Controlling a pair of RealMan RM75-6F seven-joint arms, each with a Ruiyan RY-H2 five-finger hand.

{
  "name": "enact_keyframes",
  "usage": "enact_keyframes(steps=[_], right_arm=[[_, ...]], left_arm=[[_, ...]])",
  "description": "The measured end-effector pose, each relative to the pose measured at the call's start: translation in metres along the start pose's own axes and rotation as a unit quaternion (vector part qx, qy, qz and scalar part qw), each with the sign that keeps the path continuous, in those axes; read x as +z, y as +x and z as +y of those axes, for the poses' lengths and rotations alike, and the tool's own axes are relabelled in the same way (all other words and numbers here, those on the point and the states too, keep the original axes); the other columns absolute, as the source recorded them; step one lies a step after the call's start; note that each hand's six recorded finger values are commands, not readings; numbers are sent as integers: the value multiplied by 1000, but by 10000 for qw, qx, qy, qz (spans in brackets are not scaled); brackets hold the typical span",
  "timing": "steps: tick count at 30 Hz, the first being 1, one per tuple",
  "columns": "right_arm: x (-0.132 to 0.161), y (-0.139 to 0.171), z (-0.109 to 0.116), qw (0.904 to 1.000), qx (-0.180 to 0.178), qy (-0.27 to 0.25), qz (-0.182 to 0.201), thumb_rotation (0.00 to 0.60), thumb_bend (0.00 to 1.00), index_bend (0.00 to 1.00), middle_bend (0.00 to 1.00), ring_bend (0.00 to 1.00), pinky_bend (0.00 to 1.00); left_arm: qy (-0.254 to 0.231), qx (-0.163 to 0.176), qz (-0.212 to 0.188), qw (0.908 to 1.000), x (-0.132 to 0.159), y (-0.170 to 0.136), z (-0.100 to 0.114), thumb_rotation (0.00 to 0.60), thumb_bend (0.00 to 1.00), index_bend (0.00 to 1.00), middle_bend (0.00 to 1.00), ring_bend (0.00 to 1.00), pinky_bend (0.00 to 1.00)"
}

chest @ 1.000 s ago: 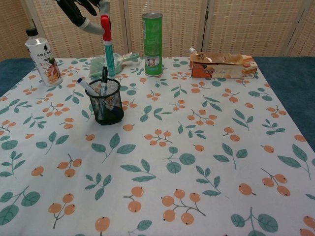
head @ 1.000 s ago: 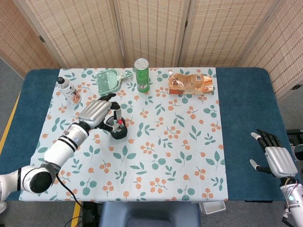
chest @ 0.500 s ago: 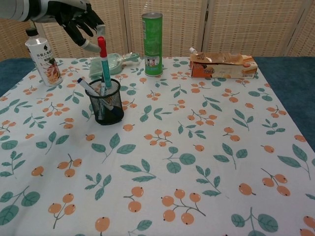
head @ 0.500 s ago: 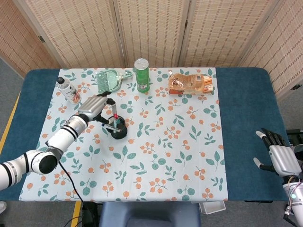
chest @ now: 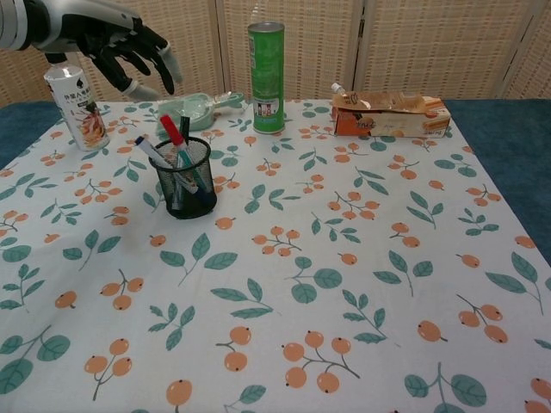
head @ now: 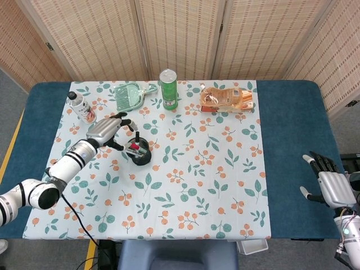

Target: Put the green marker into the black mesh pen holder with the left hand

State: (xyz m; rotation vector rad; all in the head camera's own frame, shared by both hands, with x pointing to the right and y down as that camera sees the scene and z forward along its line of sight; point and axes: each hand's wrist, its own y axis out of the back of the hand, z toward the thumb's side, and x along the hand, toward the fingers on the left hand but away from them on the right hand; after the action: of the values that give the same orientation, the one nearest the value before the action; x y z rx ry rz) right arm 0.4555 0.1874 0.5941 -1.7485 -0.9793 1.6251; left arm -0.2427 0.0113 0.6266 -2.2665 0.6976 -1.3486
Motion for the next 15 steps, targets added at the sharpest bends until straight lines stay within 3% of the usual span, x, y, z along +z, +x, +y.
enact_keyframes(steps=[3,9,15], right_arm=[[0,2,2,10000,-33,-14,17,600,299,74,0,0,0],[2,7,4,9999,-77,-15,96,600,299,74,0,0,0],[1,13,6,9997,-194,73,95,600,298,74,0,0,0]], left_arm=[[47,-43,-52,10000,5,-5,-2,600,236,2,234,0,150],[116,58,-106,9999,11,-21,0,600,229,0,188,0,150],[471,723,10,9963,-5,-66,9,600,229,0,145,0,150]])
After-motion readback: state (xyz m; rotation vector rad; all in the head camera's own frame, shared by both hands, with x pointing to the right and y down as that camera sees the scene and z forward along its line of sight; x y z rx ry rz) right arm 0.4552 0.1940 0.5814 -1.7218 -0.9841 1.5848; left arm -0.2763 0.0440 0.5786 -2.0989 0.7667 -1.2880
